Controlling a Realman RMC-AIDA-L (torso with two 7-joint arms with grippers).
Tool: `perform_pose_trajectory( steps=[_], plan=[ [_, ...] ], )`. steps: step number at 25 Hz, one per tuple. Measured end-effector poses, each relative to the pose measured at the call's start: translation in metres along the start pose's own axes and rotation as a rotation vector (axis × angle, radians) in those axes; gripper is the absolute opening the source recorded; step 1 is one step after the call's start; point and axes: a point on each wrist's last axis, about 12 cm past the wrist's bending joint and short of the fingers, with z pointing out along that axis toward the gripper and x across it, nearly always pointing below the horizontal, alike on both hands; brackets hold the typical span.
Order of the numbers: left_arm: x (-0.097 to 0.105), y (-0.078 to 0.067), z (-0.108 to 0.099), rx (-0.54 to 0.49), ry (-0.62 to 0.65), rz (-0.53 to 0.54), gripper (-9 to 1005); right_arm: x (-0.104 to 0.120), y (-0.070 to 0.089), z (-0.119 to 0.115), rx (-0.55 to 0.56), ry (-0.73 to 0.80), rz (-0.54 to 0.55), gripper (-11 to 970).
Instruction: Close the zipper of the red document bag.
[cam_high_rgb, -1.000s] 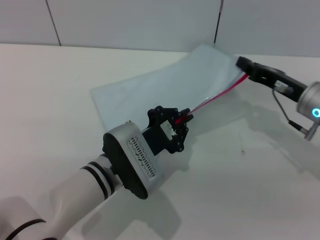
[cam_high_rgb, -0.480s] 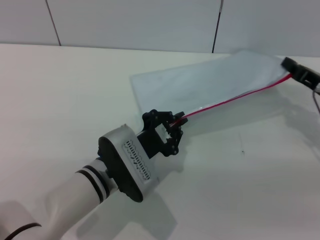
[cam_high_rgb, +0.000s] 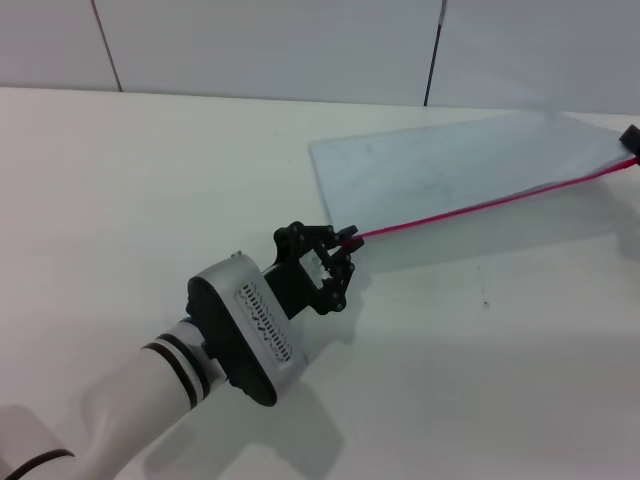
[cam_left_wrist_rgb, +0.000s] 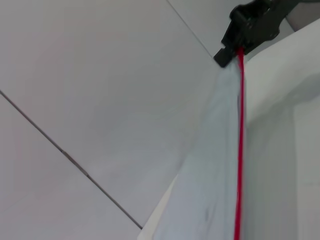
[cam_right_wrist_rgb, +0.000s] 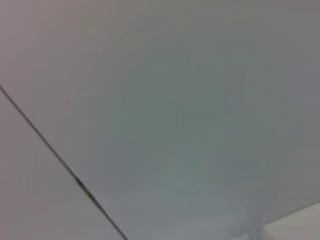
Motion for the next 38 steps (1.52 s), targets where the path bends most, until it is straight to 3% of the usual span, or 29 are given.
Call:
perform_pose_trajectory(
  steps=[11, 16, 18, 20, 26, 29, 35, 38],
  plan=[
    [0.012, 0.004, -0.013, -0.058, 0.023, -0.013, 158, -0.004, -0.007, -0.008, 0.018, -0.048, 0.015, 69],
    [0.017, 0.015, -0.020, -0.124, -0.008, -0.095, 202, -0.007, -0.006, -0.012, -0.012, -0.082, -0.036, 76],
    [0.020, 0.022, -0.024, -0.157, -0.020, -0.144, 220, -0.006, -0.001, -0.012, -0.040, -0.095, -0.094, 132],
    [0.024, 0.029, -0.029, -0.195, -0.038, -0.187, 431, -0.005, 0.004, -0.013, -0.071, -0.124, -0.151, 189],
    [0.029, 0.047, -0.052, -0.335, -0.144, -0.283, 589, 0.010, 0.022, -0.029, -0.171, -0.271, -0.341, 398],
    [0.032, 0.056, -0.062, -0.388, -0.183, -0.348, 589, 0.021, 0.032, -0.035, -0.176, -0.349, -0.446, 543],
    [0.047, 0.079, -0.078, -0.452, -0.238, -0.559, 589, 0.039, 0.049, -0.039, -0.106, -0.449, -0.624, 644],
    [0.054, 0.089, -0.085, -0.463, -0.262, -0.659, 589, 0.046, 0.056, -0.039, -0.071, -0.470, -0.677, 644]
  ],
)
